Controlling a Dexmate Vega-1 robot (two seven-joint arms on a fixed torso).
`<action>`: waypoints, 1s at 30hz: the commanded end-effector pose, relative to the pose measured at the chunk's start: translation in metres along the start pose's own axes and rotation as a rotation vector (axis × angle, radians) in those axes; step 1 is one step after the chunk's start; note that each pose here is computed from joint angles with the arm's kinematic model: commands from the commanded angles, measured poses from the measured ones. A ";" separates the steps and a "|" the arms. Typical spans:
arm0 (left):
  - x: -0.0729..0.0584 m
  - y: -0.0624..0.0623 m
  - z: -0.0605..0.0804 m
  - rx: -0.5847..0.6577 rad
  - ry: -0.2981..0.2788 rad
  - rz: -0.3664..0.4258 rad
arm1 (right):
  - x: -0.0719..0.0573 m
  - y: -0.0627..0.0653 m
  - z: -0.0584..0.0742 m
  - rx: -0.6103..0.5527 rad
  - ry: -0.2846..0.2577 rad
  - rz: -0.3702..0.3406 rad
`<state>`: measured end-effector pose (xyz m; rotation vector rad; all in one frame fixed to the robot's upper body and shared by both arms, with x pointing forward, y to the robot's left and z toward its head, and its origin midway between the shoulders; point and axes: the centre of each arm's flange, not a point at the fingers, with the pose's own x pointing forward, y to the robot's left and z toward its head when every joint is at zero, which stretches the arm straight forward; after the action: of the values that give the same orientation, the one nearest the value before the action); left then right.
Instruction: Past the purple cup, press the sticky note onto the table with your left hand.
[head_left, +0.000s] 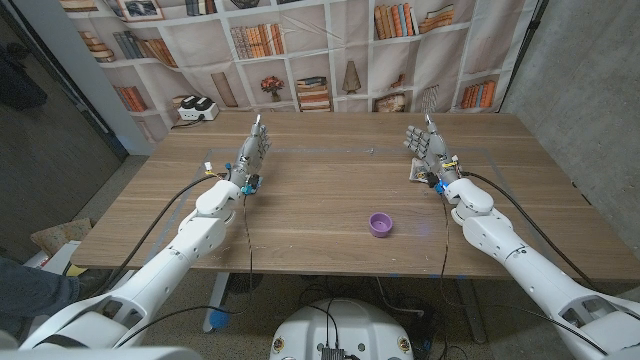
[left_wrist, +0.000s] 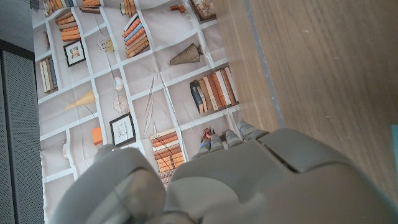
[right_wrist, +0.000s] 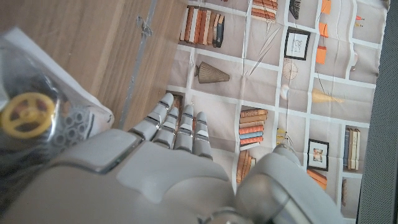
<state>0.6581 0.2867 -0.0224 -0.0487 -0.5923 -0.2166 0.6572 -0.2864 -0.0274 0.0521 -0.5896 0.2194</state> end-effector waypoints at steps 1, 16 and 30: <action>0.004 -0.004 0.004 0.011 -0.003 -0.024 | 0.001 0.004 -0.002 0.022 -0.021 0.010; -0.012 -0.011 0.024 0.120 -0.023 -0.041 | -0.008 0.006 -0.002 0.034 -0.049 0.013; -0.028 -0.013 0.038 0.237 -0.019 -0.036 | -0.009 0.006 -0.002 0.045 -0.067 0.017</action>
<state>0.6271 0.2826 -0.0093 0.1069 -0.6254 -0.2138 0.6497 -0.2819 -0.0321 0.0894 -0.6465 0.2433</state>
